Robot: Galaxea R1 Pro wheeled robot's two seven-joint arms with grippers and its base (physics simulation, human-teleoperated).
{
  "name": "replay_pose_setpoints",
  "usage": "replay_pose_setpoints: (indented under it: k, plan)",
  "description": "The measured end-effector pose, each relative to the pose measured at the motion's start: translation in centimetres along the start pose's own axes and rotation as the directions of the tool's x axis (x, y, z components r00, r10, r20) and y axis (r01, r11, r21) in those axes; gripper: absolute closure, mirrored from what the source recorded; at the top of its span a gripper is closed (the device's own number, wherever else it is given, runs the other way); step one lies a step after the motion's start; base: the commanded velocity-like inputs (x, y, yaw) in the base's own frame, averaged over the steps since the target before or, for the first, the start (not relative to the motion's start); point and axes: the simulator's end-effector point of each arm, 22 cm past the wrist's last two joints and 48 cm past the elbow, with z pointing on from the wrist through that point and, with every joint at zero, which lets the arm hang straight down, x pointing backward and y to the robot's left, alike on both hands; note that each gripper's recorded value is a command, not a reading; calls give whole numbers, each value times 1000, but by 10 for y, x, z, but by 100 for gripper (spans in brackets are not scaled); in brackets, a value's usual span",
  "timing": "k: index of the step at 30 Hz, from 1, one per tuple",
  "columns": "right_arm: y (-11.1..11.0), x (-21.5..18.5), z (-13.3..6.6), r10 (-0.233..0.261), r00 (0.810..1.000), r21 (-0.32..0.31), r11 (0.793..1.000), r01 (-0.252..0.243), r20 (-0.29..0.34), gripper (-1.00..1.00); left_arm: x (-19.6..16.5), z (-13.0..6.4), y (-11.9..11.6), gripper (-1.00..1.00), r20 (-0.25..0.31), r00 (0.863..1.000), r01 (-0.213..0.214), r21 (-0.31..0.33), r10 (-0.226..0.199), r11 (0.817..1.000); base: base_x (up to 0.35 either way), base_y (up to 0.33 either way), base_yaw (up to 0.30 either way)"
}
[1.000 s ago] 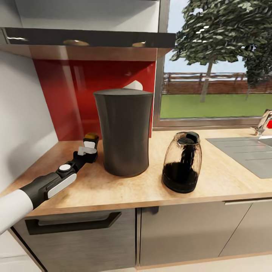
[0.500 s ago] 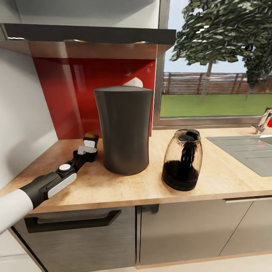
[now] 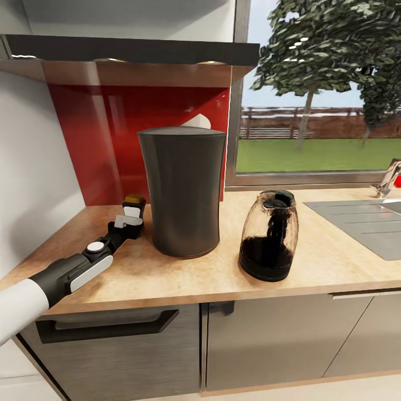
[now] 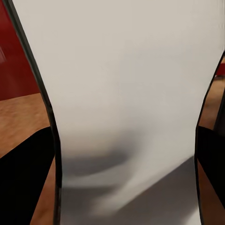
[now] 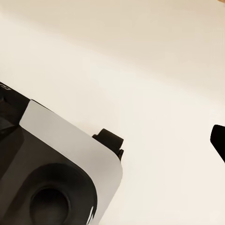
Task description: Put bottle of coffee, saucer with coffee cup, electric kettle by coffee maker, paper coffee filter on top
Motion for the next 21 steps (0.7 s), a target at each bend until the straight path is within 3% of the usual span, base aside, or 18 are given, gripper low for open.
replay_pose_setpoints:
  k: [9,10,11,21]
  plan:
    - [0,0,0,0,1000,0,1000,0,0,-100,0,0,0,100,-2,1000,2,0,-2,1000,0,0,0]
    - [0,0,0,0,1000,0,1000,0,0,-100,0,0,0,-100,-2,1000,2,0,-2,1000,0,0,0]
    - [0,0,0,0,1000,-1,1000,0,-1,-100,6,0,1,-100,-23,1000,10,-2,-10,1000,0,0,0]
    - [0,0,0,0,1000,0,1000,0,-1,-100,3,1,8,-100,-19,1000,24,-18,-24,1000,0,0,0]
